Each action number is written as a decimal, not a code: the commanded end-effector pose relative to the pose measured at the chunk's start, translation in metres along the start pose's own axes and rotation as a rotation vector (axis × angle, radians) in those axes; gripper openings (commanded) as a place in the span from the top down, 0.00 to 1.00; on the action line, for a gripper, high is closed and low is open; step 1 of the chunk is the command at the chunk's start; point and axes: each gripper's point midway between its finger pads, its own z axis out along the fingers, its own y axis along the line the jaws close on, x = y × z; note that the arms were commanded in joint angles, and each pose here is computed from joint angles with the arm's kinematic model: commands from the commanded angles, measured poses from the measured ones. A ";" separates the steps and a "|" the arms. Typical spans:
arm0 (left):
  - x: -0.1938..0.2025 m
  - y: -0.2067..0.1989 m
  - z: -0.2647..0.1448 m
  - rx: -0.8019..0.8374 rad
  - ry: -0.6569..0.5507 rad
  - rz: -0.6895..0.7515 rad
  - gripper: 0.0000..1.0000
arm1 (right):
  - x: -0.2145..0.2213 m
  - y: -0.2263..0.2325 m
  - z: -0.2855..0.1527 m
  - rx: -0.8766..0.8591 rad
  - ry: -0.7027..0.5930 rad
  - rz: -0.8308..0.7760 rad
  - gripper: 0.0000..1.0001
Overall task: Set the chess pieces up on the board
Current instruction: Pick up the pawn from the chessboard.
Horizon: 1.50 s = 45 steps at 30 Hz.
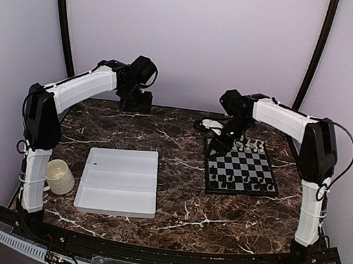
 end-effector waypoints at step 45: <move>-0.032 0.013 -0.047 0.101 -0.129 -0.015 0.42 | 0.045 0.004 0.047 0.005 0.199 0.016 0.93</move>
